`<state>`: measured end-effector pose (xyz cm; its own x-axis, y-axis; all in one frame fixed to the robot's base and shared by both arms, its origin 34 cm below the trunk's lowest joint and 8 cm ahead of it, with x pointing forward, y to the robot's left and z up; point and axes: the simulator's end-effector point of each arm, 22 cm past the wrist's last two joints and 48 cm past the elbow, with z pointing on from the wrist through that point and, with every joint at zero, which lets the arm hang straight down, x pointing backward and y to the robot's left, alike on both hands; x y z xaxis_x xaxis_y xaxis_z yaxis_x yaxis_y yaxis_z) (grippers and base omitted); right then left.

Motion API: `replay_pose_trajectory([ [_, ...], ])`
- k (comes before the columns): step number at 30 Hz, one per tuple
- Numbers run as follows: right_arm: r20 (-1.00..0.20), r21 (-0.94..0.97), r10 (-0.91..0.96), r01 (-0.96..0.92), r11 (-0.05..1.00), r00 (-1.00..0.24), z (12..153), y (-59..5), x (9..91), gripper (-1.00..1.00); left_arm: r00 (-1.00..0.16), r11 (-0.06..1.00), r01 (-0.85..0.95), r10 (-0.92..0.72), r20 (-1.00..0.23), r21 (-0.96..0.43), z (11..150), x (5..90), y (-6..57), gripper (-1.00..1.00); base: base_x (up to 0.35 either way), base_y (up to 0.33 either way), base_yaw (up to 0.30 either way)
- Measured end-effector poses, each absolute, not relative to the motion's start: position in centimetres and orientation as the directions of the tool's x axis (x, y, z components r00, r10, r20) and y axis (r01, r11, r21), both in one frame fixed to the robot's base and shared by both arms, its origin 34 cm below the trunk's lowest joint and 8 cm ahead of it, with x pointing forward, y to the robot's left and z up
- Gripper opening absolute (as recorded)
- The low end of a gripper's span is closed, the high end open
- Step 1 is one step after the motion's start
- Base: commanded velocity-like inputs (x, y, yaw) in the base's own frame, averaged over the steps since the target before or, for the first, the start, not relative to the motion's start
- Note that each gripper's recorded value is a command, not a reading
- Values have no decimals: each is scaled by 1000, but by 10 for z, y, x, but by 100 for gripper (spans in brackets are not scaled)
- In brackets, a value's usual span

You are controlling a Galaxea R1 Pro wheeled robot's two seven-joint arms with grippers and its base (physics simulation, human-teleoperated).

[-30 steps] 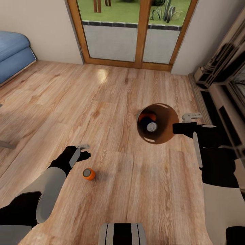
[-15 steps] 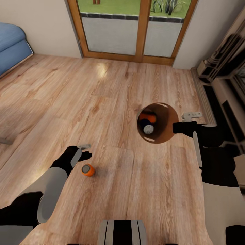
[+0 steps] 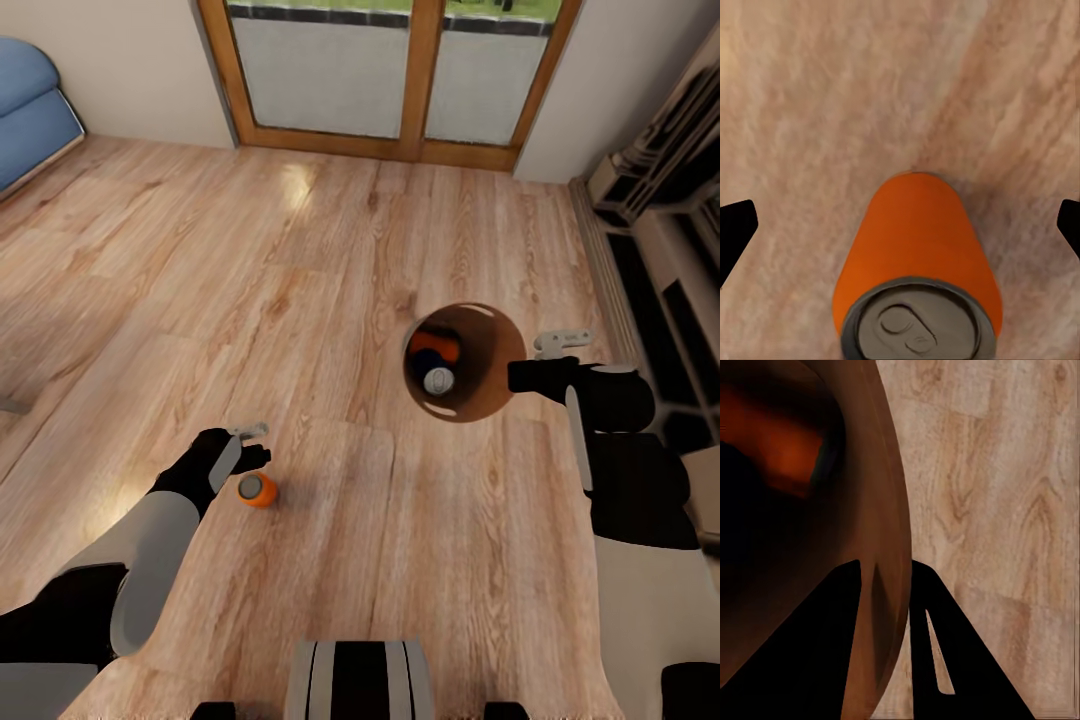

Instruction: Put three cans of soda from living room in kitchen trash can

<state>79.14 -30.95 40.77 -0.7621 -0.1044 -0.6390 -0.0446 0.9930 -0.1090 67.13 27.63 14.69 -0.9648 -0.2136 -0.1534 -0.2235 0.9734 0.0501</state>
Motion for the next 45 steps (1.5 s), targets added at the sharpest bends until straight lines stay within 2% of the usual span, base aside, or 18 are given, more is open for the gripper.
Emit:
replay_pose_trajectory([
  [27,-562,-136,-121,-53,989,-818,343,-315,779,-100,-976,975,-214,-210,-63,65,94,635,270,100,0,0,0],
  [45,-543,-135,-123,-58,989,-831,329,-314,775,-100,-977,975,-211,-209,-45,65,84,628,265,100,0,0,0],
])
